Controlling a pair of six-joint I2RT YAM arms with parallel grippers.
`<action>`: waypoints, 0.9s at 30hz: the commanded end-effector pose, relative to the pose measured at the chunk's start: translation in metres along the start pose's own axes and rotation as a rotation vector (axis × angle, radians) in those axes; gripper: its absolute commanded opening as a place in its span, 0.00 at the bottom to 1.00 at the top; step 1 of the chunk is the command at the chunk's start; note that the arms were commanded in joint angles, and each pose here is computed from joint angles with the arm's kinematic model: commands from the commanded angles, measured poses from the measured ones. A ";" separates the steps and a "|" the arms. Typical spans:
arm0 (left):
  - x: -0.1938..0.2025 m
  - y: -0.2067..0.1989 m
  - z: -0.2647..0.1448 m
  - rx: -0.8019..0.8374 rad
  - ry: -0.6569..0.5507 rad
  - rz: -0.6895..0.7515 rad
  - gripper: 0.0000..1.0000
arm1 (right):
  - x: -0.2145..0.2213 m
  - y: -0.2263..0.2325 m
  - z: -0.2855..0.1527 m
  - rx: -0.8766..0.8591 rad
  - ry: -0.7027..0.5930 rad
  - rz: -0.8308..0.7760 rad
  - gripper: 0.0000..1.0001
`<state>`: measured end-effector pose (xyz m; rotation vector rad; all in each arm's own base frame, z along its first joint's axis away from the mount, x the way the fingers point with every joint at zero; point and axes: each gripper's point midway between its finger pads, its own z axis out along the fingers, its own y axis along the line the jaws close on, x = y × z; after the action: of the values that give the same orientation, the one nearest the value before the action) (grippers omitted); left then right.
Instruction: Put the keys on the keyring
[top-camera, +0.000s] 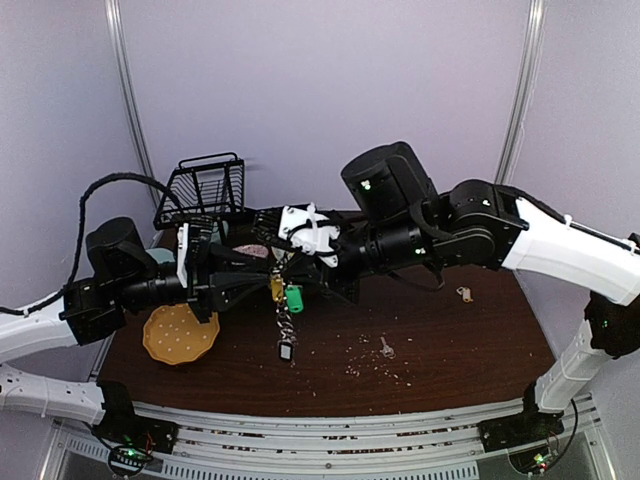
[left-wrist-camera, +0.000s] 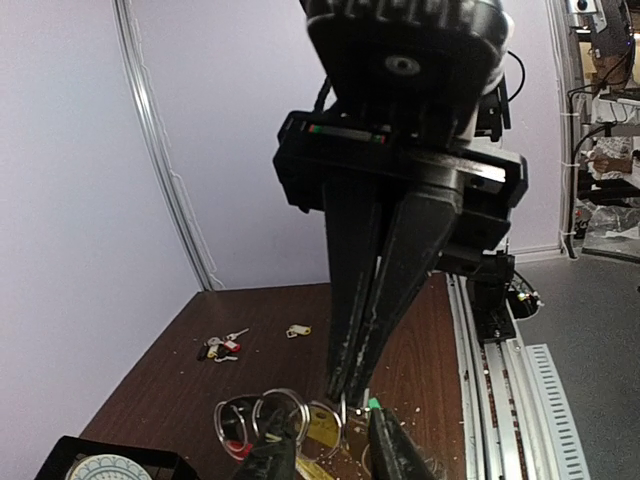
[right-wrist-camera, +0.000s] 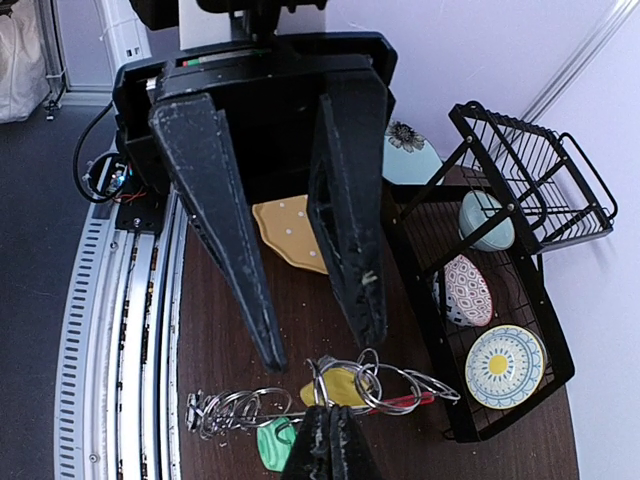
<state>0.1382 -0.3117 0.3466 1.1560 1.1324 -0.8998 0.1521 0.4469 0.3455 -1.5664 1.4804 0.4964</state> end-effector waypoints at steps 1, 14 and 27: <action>-0.010 -0.009 0.003 0.065 -0.041 -0.007 0.28 | -0.017 -0.003 -0.005 0.014 -0.034 -0.028 0.00; 0.001 -0.003 0.007 0.035 0.008 -0.008 0.16 | -0.023 -0.002 -0.011 0.019 -0.057 -0.040 0.00; -0.016 0.001 -0.003 -0.011 -0.086 -0.024 0.00 | -0.011 0.000 -0.007 0.015 -0.072 0.004 0.17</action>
<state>0.1374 -0.3169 0.3354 1.1778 1.1691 -0.9339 0.1485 0.4545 0.3448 -1.5900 1.4475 0.4902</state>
